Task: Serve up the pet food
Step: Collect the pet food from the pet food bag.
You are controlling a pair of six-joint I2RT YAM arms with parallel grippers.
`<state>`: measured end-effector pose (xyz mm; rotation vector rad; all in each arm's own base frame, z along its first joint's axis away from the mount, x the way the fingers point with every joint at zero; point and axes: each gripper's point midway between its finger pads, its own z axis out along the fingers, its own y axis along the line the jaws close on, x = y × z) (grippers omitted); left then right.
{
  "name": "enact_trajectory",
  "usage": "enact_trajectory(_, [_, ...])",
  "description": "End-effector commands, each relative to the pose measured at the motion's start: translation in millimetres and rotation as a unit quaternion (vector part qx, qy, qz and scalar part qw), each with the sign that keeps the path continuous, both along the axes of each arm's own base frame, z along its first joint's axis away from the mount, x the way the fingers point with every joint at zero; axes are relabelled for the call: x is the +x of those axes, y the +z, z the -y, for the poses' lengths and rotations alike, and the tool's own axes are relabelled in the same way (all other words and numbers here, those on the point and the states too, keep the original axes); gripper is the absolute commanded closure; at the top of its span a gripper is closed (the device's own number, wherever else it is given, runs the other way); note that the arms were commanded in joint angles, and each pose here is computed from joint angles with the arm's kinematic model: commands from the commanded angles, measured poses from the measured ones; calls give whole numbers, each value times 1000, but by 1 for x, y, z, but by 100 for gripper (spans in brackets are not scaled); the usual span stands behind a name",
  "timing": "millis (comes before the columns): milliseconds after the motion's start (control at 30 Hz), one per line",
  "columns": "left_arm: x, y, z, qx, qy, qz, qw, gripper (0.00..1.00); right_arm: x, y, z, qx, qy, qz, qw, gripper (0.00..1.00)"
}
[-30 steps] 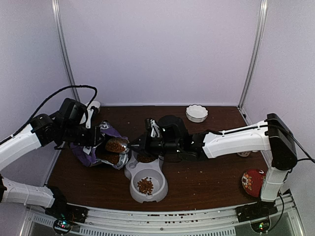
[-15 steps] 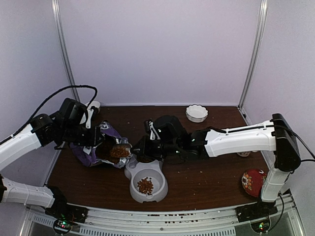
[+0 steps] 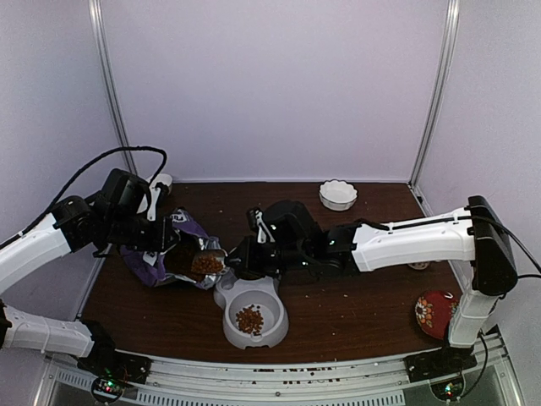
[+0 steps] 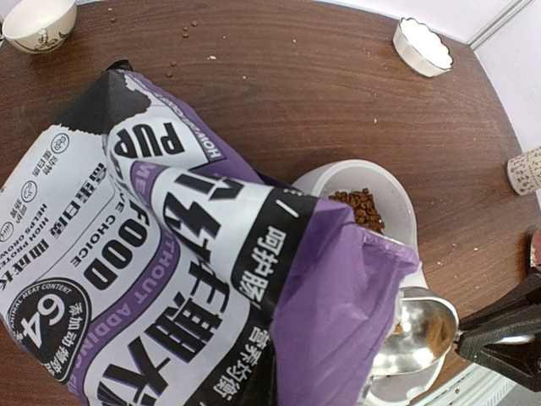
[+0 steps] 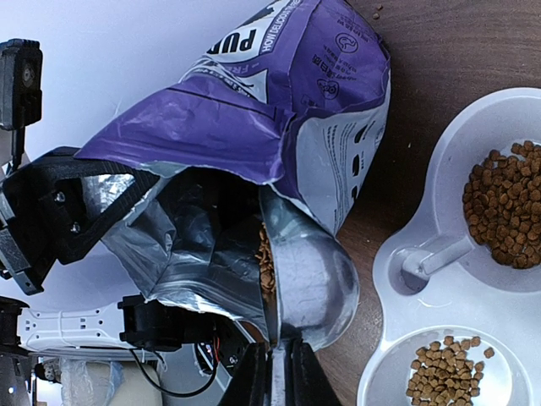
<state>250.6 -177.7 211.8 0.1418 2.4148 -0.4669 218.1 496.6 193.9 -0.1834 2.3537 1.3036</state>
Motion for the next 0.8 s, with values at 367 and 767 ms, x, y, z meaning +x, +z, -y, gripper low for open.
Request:
enact_trajectory(367, [9,8,-16,23,30,33,999,100,5,9,9,-14,-21,18,1000,100])
enact_trajectory(767, [10,10,-18,32,29,43,998,100,-7,33,1,131,10,-22,991,100])
